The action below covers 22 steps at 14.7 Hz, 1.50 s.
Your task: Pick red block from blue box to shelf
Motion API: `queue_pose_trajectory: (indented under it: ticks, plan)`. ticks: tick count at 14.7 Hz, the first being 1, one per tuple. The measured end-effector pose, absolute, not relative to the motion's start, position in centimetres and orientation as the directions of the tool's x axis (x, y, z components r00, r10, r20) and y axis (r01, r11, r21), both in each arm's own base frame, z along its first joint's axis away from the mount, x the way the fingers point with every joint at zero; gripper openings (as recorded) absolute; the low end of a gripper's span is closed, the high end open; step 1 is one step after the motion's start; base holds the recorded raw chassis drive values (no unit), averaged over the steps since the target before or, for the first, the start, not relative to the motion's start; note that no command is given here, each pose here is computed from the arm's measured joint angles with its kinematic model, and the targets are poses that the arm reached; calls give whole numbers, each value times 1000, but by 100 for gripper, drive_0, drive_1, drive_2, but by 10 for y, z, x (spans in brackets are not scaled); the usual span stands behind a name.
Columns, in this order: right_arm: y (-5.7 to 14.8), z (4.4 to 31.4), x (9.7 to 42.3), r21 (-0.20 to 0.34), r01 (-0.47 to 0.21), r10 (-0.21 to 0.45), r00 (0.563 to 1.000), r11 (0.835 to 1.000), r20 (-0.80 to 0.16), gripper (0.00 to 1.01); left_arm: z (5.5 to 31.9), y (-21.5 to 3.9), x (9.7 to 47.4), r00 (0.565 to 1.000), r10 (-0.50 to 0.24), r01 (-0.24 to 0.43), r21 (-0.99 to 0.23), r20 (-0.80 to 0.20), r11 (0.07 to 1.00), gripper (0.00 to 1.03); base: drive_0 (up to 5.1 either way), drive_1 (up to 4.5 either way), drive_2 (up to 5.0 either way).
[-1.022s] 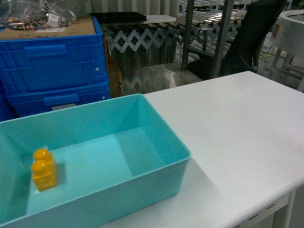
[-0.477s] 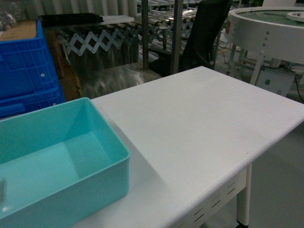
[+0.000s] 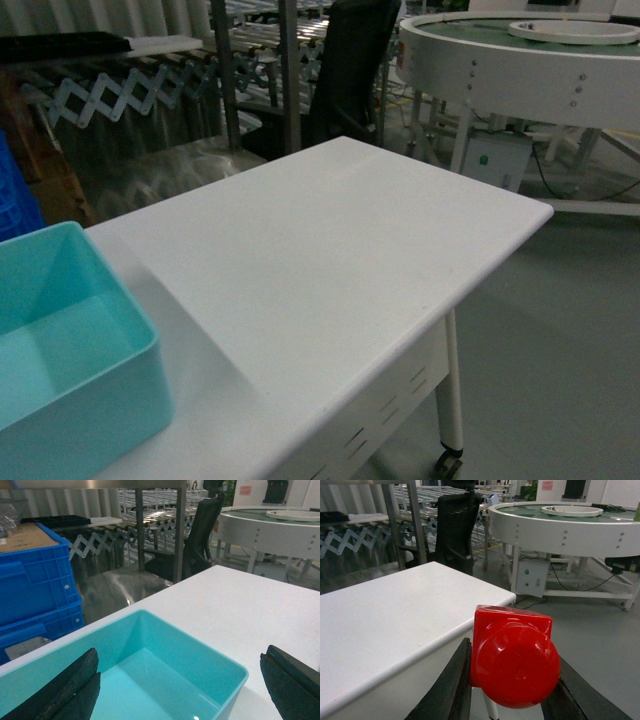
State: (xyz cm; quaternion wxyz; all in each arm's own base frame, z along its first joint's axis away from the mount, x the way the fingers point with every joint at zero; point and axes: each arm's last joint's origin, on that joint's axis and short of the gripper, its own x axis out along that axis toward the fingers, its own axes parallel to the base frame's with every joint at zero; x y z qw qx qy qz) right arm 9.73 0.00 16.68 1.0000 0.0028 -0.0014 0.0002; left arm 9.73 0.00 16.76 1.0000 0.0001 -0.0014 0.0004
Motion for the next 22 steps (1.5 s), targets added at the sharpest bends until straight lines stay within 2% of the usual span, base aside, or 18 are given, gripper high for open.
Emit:
queue_pose_trajectory:
  ticks: [22]
  plan:
    - [0, 167, 97, 6, 0, 0, 1000, 1000, 3, 29, 168, 0, 97, 1000, 0, 0, 0, 3, 1000, 98, -147, -147, -147]
